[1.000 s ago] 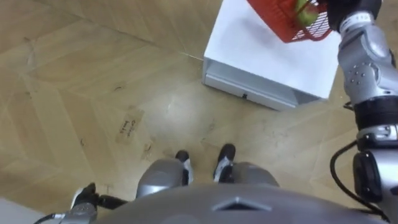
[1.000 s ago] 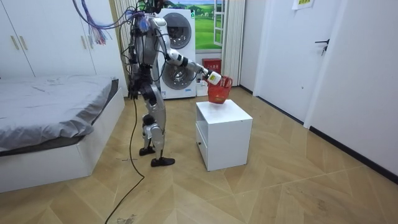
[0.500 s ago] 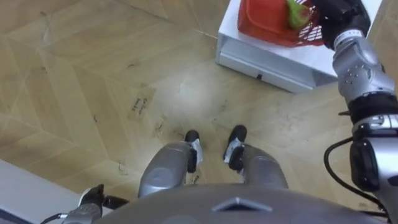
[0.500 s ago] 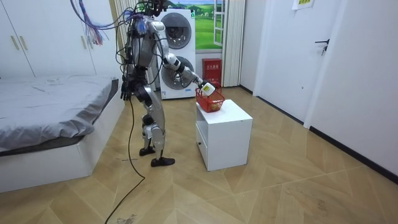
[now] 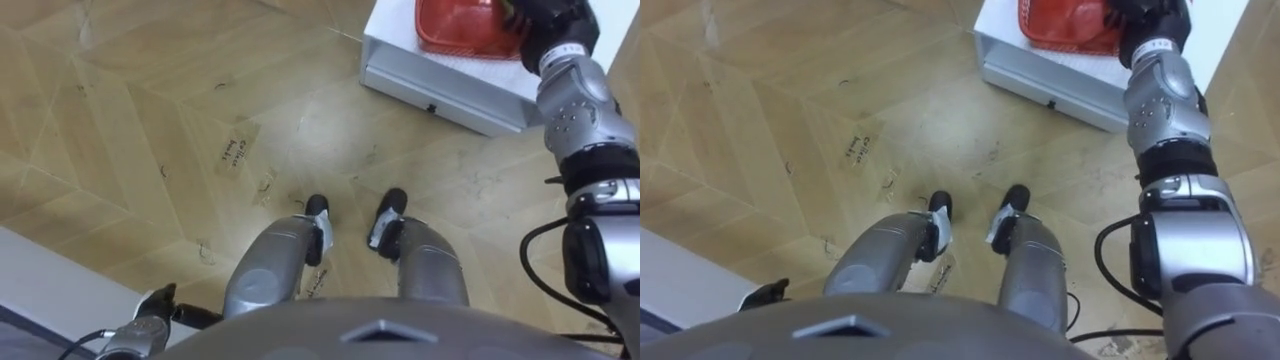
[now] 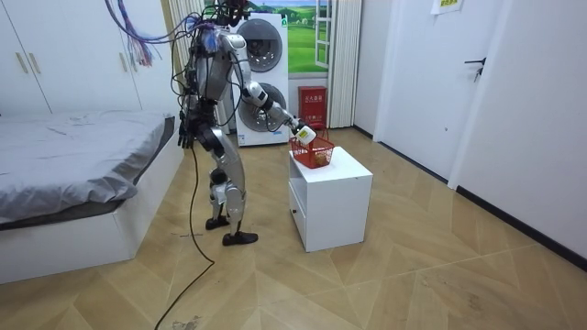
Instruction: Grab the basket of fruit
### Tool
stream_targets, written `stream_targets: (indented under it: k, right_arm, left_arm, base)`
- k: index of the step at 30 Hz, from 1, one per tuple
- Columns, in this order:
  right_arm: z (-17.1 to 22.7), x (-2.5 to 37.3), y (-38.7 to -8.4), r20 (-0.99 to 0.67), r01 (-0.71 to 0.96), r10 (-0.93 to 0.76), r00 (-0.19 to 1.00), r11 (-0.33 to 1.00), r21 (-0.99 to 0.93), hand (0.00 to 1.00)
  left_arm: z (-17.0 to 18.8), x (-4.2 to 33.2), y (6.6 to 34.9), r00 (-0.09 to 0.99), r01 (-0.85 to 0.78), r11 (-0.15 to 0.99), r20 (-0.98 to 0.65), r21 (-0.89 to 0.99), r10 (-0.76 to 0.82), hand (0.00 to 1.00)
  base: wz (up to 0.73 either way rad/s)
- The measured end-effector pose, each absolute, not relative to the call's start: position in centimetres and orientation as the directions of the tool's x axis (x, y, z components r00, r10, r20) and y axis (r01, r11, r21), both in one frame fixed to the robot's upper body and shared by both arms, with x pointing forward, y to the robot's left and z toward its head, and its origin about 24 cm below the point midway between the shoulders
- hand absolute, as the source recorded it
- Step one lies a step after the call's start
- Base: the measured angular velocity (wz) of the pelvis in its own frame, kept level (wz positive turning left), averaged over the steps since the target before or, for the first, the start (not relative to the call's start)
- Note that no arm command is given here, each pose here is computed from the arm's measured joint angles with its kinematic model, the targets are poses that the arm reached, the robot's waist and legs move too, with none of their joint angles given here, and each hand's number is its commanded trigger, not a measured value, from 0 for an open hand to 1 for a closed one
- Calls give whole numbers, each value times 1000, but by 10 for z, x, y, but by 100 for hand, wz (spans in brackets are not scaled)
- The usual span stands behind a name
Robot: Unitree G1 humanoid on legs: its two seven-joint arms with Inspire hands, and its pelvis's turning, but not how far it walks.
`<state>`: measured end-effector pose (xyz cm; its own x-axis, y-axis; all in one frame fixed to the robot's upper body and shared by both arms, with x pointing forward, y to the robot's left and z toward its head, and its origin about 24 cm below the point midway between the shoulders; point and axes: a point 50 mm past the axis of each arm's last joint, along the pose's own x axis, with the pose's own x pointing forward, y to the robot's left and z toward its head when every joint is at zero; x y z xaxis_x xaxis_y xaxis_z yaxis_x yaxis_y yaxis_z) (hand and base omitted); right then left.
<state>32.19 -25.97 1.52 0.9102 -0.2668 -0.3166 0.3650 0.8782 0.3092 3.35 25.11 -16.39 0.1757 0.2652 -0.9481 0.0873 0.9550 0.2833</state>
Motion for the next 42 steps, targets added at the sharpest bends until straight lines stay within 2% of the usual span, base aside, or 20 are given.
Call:
stream_targets:
  k: [42]
  right_arm:
    - [12, 315, -273, -338, 415, -306, 890, 852, 321, 0]
  left_arm:
    - [-163, 34, 255, 182, 91, 955, -947, 283, 263, 0]
  base:
    - [0]
